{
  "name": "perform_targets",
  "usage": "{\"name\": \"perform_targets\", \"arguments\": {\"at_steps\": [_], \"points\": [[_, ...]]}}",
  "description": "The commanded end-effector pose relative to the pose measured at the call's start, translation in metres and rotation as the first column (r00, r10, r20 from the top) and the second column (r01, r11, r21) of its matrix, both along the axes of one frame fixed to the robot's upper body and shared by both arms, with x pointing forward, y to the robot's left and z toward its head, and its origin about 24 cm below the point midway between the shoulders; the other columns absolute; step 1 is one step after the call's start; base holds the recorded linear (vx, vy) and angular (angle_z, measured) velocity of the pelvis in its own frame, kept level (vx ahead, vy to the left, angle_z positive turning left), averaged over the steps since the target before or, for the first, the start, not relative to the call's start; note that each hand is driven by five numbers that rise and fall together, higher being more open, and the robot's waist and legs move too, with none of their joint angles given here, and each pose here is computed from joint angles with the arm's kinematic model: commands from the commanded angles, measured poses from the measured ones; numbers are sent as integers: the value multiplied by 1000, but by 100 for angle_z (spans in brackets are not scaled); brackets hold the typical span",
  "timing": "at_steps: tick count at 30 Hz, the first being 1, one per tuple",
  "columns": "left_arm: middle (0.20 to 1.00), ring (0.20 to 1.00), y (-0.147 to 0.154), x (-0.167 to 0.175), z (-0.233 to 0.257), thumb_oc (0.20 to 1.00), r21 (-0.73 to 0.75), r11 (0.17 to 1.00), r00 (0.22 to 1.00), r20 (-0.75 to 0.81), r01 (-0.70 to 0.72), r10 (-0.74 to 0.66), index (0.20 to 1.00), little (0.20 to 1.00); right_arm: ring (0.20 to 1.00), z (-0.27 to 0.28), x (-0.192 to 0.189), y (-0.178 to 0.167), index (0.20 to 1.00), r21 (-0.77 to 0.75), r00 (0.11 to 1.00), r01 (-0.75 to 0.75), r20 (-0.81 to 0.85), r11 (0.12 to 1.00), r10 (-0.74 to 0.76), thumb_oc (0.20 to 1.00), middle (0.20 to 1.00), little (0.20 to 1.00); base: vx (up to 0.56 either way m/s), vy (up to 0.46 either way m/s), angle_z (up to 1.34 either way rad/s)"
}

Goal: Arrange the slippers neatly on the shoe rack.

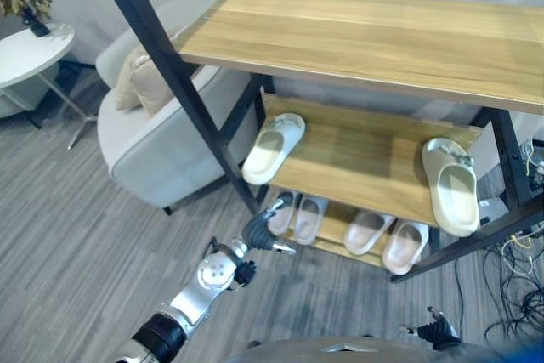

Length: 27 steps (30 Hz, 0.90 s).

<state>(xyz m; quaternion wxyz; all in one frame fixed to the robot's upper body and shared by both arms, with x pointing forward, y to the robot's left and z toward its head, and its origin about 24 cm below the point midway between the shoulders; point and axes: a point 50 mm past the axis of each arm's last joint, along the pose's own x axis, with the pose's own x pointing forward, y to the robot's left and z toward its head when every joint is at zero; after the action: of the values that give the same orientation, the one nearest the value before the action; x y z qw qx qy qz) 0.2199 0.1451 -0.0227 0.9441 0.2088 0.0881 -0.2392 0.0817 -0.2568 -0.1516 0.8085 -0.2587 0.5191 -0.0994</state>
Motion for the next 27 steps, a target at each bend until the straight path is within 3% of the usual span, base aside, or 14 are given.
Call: {"name": "perform_targets", "arguments": {"at_steps": [1, 10, 21, 27], "points": [[1000, 1000, -7, 23, 27, 1000, -65, 998, 991, 135, -15, 23, 1000, 1000, 1000, 3, -3, -12, 1000, -24, 999, 37, 13, 999, -37, 1000, 1000, 1000, 49, 19, 20], [1000, 1000, -10, 22, 30, 1000, -72, 997, 991, 135, 18, -8, 1000, 1000, 1000, 1, -9, -12, 1000, -22, 999, 50, -17, 998, -50, 1000, 1000, 1000, 39, 9, 5], [1000, 1000, -44, 34, 78, 1000, -84, 962, 922, 316, 260, -222, 1000, 1000, 1000, -2, -13, -5, 1000, -4, 996, -61, -67, 998, 61, 1000, 1000, 1000, 24, -2, 0], [1000, 1000, -45, 34, 81, 1000, -82, 959, 916, 326, 273, -233, 1000, 1000, 1000, -2, -13, -4, 1000, -1, 996, -66, -68, 998, 66, 1000, 1000, 1000, -2, -1, -4]]}}
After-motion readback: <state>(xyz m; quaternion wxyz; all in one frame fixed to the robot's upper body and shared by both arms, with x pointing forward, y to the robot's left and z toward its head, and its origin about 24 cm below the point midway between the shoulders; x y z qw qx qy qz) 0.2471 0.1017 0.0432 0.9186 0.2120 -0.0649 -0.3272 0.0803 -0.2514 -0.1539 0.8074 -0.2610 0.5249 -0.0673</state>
